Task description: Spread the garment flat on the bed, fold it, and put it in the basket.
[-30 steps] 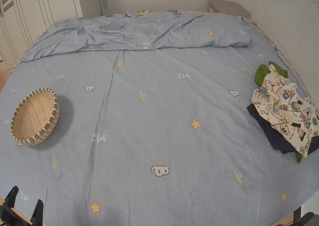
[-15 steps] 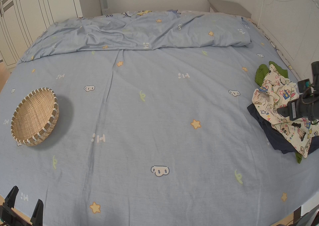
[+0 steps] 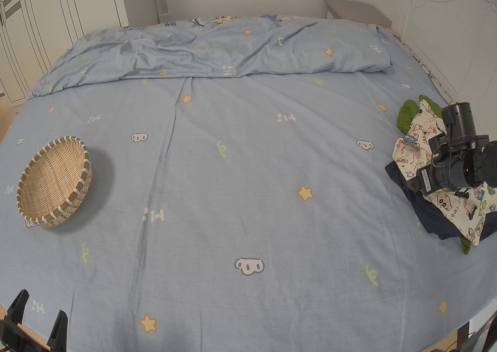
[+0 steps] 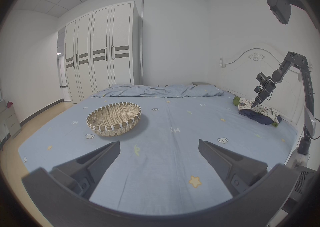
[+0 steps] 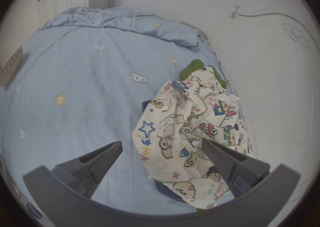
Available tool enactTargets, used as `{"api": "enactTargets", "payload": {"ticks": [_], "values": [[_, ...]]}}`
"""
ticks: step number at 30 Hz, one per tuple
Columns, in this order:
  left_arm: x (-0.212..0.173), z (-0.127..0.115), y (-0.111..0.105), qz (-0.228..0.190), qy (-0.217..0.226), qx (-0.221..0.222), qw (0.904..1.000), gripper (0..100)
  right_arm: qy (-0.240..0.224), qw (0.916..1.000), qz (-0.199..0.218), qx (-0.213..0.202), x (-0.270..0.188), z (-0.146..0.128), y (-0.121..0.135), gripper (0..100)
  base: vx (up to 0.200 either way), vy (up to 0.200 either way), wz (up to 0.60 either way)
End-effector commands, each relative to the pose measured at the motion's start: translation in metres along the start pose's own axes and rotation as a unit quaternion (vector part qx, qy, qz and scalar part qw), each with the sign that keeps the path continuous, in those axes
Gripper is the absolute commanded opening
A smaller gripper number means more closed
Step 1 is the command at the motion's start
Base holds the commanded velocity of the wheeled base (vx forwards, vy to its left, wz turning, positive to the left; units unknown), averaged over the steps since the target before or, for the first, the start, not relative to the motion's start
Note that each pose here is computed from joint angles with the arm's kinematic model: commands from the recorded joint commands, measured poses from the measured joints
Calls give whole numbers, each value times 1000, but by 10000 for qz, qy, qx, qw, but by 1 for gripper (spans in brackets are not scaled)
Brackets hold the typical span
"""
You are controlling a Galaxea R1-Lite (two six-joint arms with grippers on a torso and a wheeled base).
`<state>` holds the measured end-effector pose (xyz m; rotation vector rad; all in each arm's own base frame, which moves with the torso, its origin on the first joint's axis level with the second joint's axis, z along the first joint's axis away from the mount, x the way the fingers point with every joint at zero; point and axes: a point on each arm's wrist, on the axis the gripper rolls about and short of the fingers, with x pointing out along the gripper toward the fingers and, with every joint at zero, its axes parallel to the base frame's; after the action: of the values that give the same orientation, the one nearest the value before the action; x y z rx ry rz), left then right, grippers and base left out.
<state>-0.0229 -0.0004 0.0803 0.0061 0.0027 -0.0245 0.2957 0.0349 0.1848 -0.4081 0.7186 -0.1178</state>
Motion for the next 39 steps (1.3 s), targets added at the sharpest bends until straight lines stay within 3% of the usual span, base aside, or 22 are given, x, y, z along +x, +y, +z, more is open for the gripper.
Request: {"api": "enactTargets", "payload": {"ticks": [1,21,22,36,39], "values": [[1,-5,0,-1,40,-1,10000,100,115,9998,-153,-21,5,-1,1,100,0,0,0],[1,-5,0,-1,40,-1,10000,100,371,9989,-301,15,40,-6,11,100,0,0,0],[1,-5,0,-1,40,-1,10000,100,378,9988,-299,19,40,-6,12,0,0,0,0],[1,-5,0,-1,40,-1,10000,100,113,9994,-288,143,32,6,9,0,0,0,0],[1,-5,0,-1,40,-1,10000,100,-61,9994,-252,222,9,18,1,0,0,0,0]]}}
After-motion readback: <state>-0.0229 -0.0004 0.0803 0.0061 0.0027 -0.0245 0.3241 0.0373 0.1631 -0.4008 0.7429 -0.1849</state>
